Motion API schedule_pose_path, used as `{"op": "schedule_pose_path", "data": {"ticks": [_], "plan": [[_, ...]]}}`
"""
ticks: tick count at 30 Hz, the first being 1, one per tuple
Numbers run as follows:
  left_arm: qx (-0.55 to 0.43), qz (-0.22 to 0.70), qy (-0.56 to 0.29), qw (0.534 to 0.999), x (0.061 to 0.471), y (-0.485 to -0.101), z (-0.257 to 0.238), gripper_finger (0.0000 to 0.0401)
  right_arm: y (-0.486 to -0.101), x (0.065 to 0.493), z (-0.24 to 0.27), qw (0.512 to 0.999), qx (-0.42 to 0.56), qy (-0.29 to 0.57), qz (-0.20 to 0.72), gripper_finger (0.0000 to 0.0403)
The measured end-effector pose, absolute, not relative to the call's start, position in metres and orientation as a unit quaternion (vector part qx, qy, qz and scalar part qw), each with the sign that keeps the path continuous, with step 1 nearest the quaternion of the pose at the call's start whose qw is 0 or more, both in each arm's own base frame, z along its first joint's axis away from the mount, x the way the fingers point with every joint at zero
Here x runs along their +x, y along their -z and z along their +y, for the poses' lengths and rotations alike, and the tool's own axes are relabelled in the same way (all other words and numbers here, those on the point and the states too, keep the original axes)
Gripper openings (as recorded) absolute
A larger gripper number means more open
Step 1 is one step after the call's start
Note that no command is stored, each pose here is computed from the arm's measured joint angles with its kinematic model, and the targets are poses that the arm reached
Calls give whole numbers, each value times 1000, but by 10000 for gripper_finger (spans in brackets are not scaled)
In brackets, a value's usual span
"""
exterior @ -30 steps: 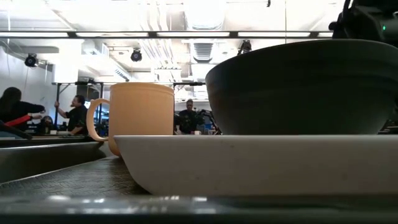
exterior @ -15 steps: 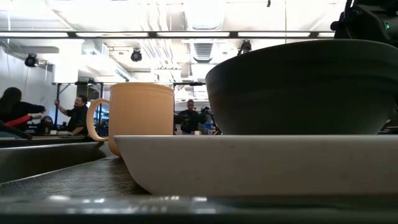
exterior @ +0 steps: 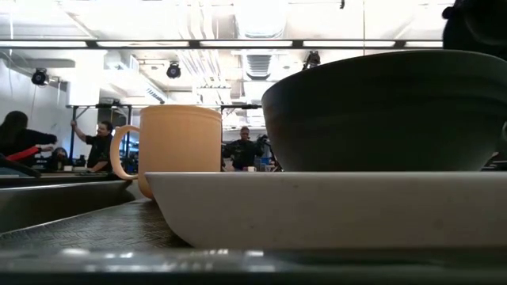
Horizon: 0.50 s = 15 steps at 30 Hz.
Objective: Set up tray
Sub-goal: Put the gray napkin on the right of the white plate on the black serving tray
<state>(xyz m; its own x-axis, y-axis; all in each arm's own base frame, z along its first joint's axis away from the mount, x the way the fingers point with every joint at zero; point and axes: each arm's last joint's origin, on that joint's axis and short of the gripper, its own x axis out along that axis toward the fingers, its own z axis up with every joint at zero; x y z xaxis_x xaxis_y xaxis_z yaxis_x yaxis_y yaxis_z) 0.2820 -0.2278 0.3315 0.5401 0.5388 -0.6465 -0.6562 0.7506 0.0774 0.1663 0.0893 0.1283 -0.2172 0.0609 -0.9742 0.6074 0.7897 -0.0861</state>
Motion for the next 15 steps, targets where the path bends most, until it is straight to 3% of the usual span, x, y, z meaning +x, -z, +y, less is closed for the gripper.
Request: {"op": "schedule_pose_path", "data": {"ticks": [15], "plan": [[-93,333,-341,874,283,-332,-228,199,-216,142,108,693,264,52,669,12]]}}
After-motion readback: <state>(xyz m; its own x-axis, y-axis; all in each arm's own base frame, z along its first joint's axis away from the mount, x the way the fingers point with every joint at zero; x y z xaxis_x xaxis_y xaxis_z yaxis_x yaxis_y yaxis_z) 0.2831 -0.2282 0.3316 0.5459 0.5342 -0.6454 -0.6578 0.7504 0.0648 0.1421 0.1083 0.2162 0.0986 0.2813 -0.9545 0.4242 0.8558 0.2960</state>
